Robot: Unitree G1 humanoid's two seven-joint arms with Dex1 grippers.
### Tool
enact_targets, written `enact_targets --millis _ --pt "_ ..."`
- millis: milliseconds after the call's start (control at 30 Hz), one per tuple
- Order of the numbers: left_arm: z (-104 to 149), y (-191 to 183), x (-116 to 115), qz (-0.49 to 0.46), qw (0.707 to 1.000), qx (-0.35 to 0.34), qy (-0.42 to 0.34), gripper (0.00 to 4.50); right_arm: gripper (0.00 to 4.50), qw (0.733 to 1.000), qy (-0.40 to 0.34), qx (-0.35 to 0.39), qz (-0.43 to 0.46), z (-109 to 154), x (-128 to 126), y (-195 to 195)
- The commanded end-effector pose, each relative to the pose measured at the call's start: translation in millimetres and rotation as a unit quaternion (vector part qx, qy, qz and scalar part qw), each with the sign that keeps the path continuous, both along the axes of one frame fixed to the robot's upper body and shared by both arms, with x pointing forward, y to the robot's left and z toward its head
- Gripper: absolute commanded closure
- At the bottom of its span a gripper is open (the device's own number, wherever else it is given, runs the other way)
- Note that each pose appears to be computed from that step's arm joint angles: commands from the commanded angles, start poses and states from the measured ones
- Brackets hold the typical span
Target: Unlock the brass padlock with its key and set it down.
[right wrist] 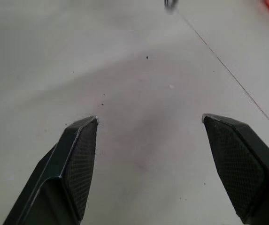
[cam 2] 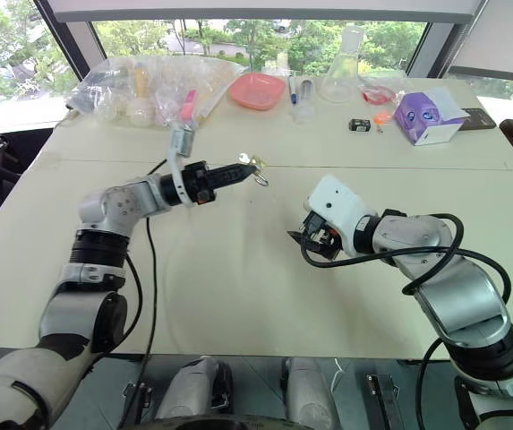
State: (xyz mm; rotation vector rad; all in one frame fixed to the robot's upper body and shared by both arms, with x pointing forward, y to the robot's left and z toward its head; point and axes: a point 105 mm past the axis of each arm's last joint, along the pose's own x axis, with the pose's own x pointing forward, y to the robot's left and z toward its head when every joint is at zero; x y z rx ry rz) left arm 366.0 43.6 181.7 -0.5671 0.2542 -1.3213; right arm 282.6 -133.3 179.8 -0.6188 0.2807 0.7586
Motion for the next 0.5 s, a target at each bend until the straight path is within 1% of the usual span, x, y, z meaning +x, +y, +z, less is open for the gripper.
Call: enact_targets --millis 33,100,267,367,400,433,467,500 --pt "-20.5 -11.6 7.2 0.014 0.999 0.027 0.021 4.50 0.86 1.000 -0.017 0.000 -0.004 10.3 -5.4 1.4" --pt "-35.3 -18.8 10.6 0.022 0.998 0.047 0.037 4.50 0.86 1.000 -0.017 -0.002 -0.010 10.7 -6.3 1.3" --pt "-58.4 -31.3 11.7 0.028 0.993 0.080 0.079 4.50 0.86 0.999 -0.024 -0.017 -0.028 11.1 -5.9 -3.5" --pt "-67.7 -31.1 14.0 0.041 0.991 0.082 0.102 4.50 0.86 0.998 -0.033 -0.031 -0.035 10.7 -2.7 -6.3" --pt "-69.0 -30.3 15.0 0.045 0.990 0.081 0.107 4.02 0.82 0.998 -0.035 -0.029 -0.035 11.0 -2.0 -5.7" --pt "-69.4 -30.1 14.8 0.045 0.989 0.080 0.112 3.44 0.81 0.998 -0.036 -0.027 -0.035 11.3 -1.6 -5.0" --pt "-69.3 -29.7 14.4 0.043 0.990 0.080 0.112 3.17 0.81 0.998 -0.037 -0.027 -0.034 11.4 -1.2 -4.4" --pt "-69.3 -29.0 13.2 0.039 0.990 0.081 0.110 2.58 0.81 0.998 -0.037 -0.026 -0.034 11.3 -0.9 -3.8"
